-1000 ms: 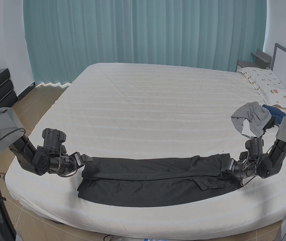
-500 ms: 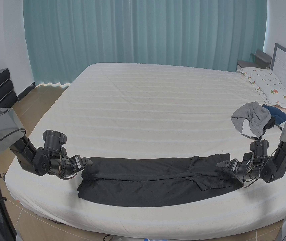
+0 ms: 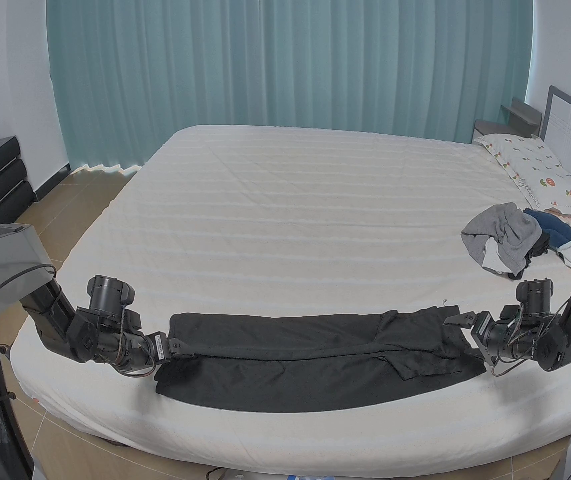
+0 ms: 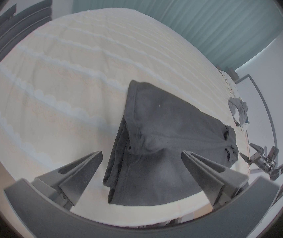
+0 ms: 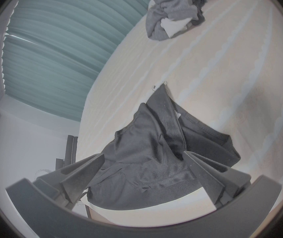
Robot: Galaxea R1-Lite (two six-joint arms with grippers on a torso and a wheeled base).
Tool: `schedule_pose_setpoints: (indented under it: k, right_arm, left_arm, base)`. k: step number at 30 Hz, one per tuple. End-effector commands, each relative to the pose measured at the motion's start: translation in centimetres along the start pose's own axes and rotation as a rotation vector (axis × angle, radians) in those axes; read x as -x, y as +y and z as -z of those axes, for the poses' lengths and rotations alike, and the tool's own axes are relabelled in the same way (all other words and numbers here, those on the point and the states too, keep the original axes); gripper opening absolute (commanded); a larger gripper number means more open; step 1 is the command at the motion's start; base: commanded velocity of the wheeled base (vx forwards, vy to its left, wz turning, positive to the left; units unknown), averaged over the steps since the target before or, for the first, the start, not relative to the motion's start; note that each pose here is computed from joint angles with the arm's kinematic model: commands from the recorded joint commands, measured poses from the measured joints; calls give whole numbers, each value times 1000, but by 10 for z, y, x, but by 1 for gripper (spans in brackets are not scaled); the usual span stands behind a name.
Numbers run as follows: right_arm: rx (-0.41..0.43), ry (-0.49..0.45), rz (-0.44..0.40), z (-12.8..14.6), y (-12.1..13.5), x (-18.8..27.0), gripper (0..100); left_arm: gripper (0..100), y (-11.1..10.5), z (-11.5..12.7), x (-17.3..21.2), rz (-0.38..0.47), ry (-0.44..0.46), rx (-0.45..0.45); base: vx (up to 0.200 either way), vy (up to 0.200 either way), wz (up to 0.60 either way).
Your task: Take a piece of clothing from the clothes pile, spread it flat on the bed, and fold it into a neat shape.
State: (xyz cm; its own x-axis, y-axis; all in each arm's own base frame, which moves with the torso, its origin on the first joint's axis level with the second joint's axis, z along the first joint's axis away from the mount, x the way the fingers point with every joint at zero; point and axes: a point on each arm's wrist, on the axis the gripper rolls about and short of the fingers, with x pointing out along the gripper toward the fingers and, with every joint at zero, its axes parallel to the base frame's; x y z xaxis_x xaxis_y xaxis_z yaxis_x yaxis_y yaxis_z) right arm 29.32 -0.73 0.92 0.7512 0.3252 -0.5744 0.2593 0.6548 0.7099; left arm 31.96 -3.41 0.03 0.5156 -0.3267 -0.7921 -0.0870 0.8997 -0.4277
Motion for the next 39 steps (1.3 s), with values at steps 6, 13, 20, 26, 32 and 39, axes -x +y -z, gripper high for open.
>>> schedule_pose_setpoints:
  k: [6, 13, 20, 26, 32, 39]
  right_arm:
    - [-13, 26, 15, 11, -6, 11, 100]
    - [41, 68, -31, 30, 17, 17, 100]
    - [68, 76, -45, 40, 35, 10, 100]
    - [-23, 92, 7, 56, 33, 3, 100]
    - [-75, 80, 71, 65, 22, -10, 100]
    - [-92, 13, 60, 69, 25, -31, 100]
  left_arm:
    - [100, -12, -2, 12, 59, -96, 16]
    - [100, -17, 14, 13, 57, -49, 75]
    - [100, -11, 30, 17, 73, -63, 214]
    - [100, -9, 31, 14, 95, -90, 250]
    - [100, -8, 33, 12, 87, -80, 257]
    - [100, -8, 32, 11, 89, -82, 263]
  base:
    - [0, 0, 0]
    - [0, 0, 0]
    - [0, 0, 0]
    - [-100, 0, 0]
    - [0, 0, 0]
    - [0, 0, 0]
